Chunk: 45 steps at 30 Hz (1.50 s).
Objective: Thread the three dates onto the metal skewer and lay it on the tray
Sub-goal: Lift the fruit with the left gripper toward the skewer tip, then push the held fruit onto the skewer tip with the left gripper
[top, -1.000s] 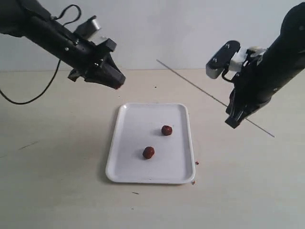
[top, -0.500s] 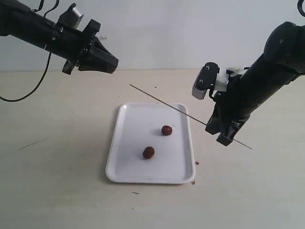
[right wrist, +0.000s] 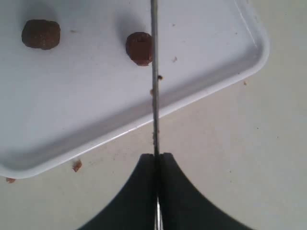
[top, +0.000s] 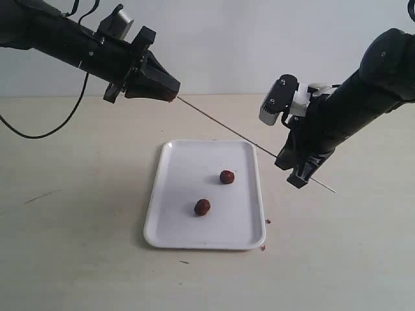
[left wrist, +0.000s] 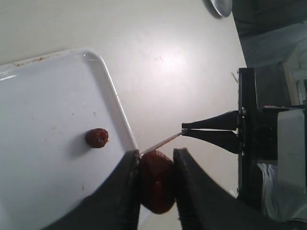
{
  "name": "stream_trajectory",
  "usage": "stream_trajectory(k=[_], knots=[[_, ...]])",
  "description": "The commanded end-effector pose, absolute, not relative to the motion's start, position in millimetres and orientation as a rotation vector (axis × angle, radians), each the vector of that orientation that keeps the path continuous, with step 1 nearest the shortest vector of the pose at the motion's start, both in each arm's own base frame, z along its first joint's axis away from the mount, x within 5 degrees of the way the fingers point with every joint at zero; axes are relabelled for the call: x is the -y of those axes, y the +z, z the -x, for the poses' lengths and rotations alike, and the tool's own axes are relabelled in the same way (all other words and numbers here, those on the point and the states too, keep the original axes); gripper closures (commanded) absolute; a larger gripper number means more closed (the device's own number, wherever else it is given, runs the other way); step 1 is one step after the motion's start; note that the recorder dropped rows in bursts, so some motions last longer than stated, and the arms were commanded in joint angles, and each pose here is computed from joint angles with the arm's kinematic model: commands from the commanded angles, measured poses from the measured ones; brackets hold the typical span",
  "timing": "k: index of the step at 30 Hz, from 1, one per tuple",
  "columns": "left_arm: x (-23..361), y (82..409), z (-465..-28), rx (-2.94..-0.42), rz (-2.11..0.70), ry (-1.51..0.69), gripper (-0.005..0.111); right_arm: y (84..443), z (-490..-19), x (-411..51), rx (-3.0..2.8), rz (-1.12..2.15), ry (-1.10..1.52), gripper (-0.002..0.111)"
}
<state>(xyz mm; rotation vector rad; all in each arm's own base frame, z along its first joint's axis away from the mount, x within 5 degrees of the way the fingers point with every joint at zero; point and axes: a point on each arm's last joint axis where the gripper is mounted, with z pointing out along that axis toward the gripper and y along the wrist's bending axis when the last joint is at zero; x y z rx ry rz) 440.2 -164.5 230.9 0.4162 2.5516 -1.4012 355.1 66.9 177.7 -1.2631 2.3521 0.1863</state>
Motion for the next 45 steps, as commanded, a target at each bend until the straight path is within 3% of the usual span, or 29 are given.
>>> stream_trajectory(k=[1, 18, 45], knots=[[166.4, 239.2, -439.0, -2.522, -0.425, -1.419, 0.081, 179.0, -356.3, -65.6, -2.342, 1.246, 0.179, 0.108], [168.0, 220.3, -443.6, -2.55, -0.394, -1.448, 0.081, 178.9, -355.6, -65.8, -2.343, 1.256, 0.185, 0.108], [154.9, 225.0, -450.3, -2.486, -0.336, -1.497, 0.081, 178.5, -354.7, -65.7, -2.349, 1.264, 0.189, 0.108]])
